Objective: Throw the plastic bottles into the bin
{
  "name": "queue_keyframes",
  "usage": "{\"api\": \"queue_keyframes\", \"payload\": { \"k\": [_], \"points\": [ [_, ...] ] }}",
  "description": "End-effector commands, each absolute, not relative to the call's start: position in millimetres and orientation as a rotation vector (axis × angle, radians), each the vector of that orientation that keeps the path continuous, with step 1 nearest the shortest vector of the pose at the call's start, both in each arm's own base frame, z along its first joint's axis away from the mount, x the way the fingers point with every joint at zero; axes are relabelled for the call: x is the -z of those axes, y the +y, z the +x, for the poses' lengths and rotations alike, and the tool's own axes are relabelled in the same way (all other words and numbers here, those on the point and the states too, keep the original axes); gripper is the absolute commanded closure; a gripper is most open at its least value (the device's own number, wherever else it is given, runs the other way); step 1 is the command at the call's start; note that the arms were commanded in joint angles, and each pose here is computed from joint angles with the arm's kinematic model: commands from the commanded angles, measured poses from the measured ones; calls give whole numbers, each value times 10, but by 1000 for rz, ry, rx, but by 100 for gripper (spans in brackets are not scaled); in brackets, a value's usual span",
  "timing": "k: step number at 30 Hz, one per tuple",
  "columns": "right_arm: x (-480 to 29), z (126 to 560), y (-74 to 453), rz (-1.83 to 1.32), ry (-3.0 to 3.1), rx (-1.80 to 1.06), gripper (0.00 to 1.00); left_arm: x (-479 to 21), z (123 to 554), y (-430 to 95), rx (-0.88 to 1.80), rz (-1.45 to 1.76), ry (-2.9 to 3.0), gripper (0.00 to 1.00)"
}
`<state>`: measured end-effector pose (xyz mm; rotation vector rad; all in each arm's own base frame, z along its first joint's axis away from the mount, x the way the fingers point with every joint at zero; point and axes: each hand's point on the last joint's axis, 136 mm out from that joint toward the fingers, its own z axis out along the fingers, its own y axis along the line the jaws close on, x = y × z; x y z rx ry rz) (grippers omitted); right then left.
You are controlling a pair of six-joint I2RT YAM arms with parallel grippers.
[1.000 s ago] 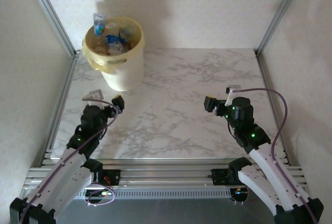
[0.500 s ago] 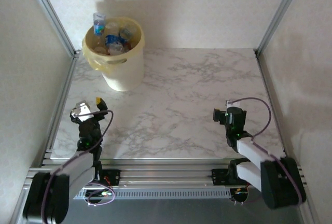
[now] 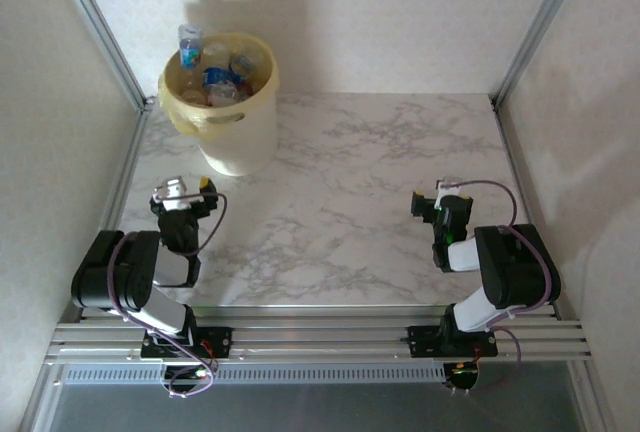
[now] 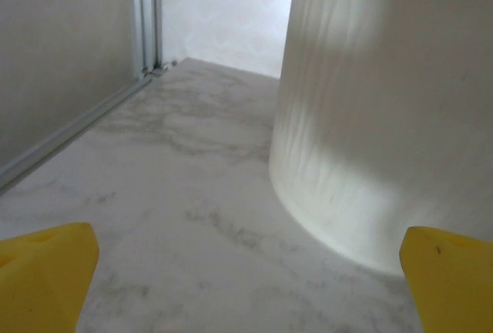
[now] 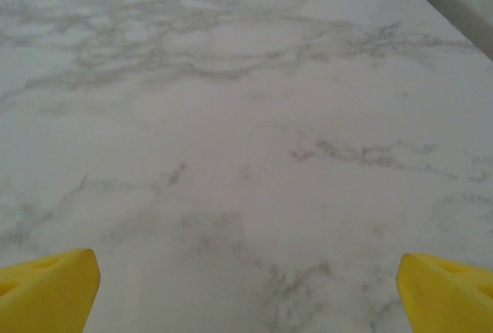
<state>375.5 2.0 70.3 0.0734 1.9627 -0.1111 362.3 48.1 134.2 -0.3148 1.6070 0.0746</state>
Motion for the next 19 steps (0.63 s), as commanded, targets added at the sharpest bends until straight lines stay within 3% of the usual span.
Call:
{"api": "queue_keyframes", "payload": {
  "k": [1,19],
  "points": [
    [-870,3909,-8,124,1931,80,1,-1335,3698,481,-30,-308,1624,0],
    [-874,3912,-1,120,1930,96,1,-1316,3702,485,-32,-307,1634,0]
  ]
}}
